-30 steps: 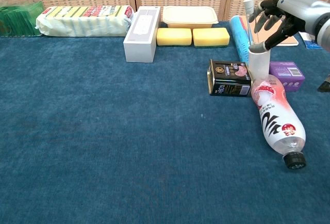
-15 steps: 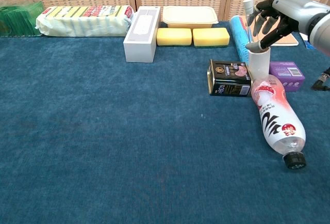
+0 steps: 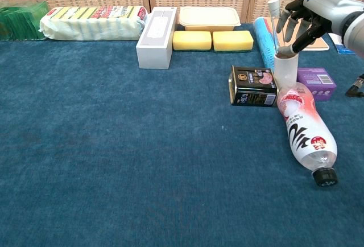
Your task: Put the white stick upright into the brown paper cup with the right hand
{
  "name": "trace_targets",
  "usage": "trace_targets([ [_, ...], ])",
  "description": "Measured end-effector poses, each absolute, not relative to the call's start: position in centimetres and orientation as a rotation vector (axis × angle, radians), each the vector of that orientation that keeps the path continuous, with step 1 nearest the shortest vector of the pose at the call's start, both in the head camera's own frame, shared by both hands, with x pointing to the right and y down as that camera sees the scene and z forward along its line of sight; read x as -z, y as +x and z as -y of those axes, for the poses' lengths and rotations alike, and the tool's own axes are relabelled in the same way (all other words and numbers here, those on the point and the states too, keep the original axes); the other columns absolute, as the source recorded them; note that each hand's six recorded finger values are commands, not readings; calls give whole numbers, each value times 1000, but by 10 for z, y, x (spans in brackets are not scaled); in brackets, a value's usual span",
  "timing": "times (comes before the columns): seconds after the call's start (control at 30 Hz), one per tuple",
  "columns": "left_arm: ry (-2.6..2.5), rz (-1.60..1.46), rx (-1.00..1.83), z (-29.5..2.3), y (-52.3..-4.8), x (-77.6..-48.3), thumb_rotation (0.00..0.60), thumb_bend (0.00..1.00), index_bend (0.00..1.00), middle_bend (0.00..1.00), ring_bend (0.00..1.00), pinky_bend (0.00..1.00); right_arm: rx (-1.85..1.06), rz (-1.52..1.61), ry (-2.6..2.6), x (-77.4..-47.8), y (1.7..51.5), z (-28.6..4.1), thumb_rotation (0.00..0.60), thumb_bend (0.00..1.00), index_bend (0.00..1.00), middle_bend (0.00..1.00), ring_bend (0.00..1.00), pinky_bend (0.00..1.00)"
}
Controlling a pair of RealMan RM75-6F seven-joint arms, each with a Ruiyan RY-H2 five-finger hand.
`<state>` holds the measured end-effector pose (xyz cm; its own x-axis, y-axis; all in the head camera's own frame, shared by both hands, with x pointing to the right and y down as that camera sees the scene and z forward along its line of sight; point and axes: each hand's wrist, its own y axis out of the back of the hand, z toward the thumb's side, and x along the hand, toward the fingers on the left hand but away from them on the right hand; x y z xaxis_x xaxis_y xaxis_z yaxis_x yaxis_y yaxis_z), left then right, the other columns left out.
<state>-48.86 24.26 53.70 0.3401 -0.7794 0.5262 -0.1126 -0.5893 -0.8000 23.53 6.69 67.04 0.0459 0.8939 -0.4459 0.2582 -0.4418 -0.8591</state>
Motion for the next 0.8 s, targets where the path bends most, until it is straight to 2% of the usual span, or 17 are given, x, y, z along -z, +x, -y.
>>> trace_targets([
  [0.8,-1940,-787,1270,-242,-490,-536,555,84,37,39,0,0,-1423,1200,-1748,-673,226,-67,600,300,486,584,603,580],
])
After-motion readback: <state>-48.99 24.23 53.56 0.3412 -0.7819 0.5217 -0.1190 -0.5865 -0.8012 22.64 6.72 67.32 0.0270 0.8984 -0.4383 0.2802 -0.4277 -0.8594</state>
